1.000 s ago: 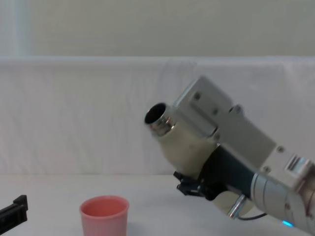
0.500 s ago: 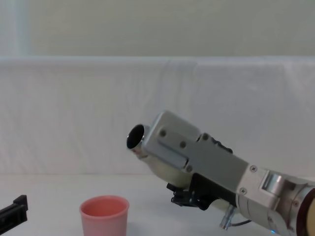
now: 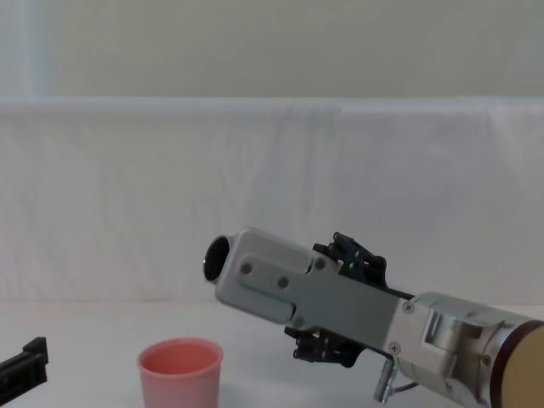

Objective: Grasp the thermos with one hand and pour water into the cup lid.

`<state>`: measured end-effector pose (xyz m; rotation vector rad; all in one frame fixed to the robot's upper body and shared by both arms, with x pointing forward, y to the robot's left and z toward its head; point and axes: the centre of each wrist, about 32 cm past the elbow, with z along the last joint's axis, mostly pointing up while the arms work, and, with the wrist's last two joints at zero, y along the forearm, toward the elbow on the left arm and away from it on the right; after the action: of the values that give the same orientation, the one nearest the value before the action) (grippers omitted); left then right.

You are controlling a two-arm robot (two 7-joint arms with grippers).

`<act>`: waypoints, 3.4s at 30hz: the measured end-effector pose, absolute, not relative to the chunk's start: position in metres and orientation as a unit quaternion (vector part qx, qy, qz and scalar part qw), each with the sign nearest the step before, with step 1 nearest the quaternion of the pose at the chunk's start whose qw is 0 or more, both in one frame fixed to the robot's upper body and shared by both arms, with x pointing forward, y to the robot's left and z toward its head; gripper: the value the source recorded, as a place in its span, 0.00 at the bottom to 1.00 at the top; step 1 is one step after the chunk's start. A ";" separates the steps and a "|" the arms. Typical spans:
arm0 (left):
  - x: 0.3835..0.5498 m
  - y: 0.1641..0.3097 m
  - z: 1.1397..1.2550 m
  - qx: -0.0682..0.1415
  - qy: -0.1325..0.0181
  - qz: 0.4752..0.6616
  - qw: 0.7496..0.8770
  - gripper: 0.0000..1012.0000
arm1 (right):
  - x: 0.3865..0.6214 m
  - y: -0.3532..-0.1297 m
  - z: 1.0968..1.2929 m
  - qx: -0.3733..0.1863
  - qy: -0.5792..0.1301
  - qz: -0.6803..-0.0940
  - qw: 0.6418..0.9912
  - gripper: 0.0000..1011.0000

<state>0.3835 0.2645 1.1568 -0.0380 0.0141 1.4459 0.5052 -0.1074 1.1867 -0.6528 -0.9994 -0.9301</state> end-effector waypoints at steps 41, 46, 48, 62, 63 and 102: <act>0.384 0.265 1.157 -0.017 0.006 0.662 0.750 0.99 | 0.511 -0.098 1.189 -0.373 -0.510 -0.383 0.674 0.95; 0.384 0.265 1.157 -0.017 0.006 0.662 0.750 0.99 | 0.512 -0.096 1.188 -0.377 -0.514 -0.381 0.669 0.95; 0.384 0.265 1.157 -0.017 0.006 0.662 0.750 0.99 | 0.512 -0.096 1.188 -0.378 -0.516 -0.380 0.668 0.95; 0.384 0.265 1.157 -0.017 0.006 0.662 0.750 0.99 | 0.515 -0.093 1.189 -0.384 -0.533 -0.373 0.655 0.95; 0.384 0.265 1.157 -0.017 0.006 0.662 0.750 0.99 | 0.515 -0.093 1.189 -0.384 -0.535 -0.372 0.654 0.95; 0.384 0.265 1.157 -0.017 0.006 0.662 0.750 0.99 | 0.517 -0.087 1.190 -0.394 -0.564 -0.357 0.632 0.95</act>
<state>0.3835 0.2645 1.1568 -0.0380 0.0141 1.4460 0.5166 -0.0868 1.1905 -0.9026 -1.2903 -0.8182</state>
